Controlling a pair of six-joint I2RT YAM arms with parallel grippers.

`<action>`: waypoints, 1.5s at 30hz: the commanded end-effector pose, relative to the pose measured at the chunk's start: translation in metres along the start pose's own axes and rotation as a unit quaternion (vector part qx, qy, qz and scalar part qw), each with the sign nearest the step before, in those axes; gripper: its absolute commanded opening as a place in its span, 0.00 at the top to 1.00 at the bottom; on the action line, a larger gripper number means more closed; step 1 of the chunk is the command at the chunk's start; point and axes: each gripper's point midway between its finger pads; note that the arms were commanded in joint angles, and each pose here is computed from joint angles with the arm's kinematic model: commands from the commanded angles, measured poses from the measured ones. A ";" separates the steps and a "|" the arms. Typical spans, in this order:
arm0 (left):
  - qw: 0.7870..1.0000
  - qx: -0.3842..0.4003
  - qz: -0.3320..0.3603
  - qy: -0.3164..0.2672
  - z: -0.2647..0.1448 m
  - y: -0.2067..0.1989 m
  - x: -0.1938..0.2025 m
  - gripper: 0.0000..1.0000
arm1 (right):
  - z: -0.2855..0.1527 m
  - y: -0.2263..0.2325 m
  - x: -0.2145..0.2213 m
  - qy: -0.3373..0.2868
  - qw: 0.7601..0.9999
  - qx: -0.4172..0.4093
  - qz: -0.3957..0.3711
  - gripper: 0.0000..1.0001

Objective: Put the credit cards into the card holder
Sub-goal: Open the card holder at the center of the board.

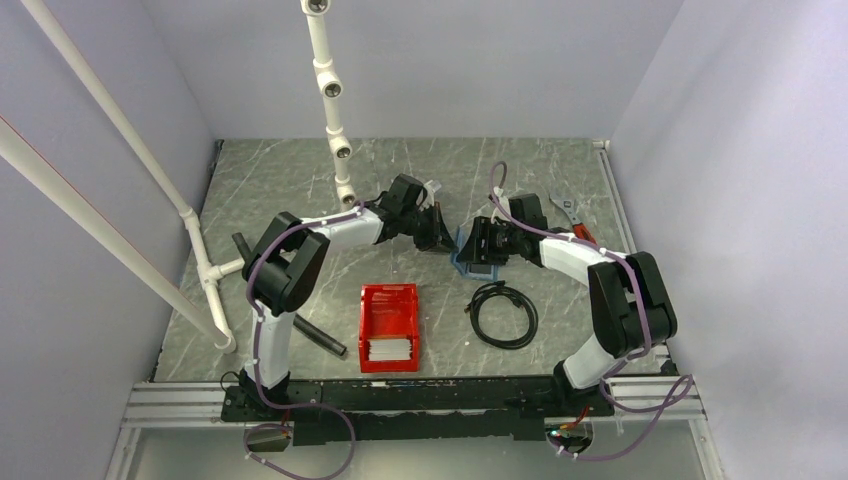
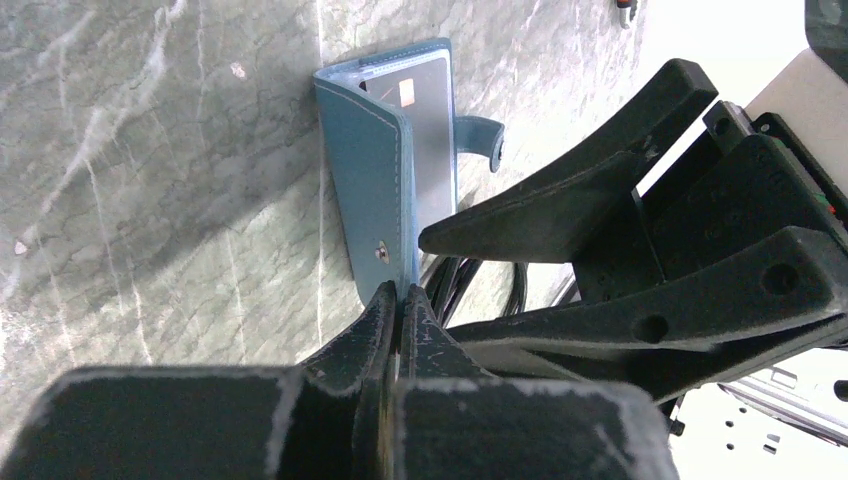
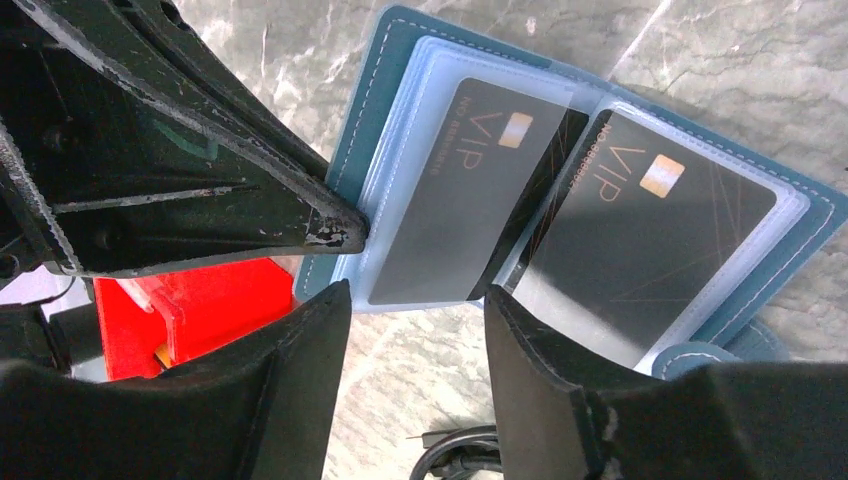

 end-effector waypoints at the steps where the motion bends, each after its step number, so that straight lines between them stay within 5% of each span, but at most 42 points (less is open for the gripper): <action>1: 1.000 0.024 0.014 -0.008 -0.005 -0.009 -0.006 1.00 | 0.000 0.014 -0.020 -0.028 0.999 -0.018 -0.022 0.47; 8: 0.999 0.028 0.017 -0.007 -0.004 -0.010 -0.006 1.00 | -0.004 0.000 -0.017 -0.036 0.999 0.018 -0.020 0.41; 22: 1.000 0.023 0.017 -0.005 -0.006 -0.008 -0.005 1.00 | -0.027 -0.022 -0.018 -0.077 0.992 0.096 -0.008 0.54; 28: 1.000 0.024 0.018 -0.005 -0.006 -0.009 -0.005 1.00 | -0.054 -0.058 -0.026 -0.109 0.967 0.228 -0.001 0.55; 32: 0.999 0.026 0.019 -0.002 -0.006 -0.009 -0.004 1.00 | -0.065 -0.024 -0.032 -0.129 0.975 0.174 -0.040 0.38; 35: 1.000 0.024 0.017 0.001 -0.004 -0.007 -0.002 1.00 | -0.050 0.004 -0.032 -0.108 0.988 0.096 -0.049 0.36; 41: 1.000 0.013 0.012 0.006 -0.004 -0.002 0.000 0.95 | -0.013 0.012 -0.036 -0.065 0.996 0.049 -0.026 0.56; 45: 1.000 -0.013 0.027 0.007 -0.014 0.005 -0.002 0.69 | 0.003 -0.001 -0.039 -0.059 0.996 0.059 -0.016 0.70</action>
Point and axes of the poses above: each gripper's point midway between its finger pads, its own z axis out along the fingers, its own y axis along the line the jaws close on, x = y × z, and after that the axes turned 14 degrees about z, right-handed
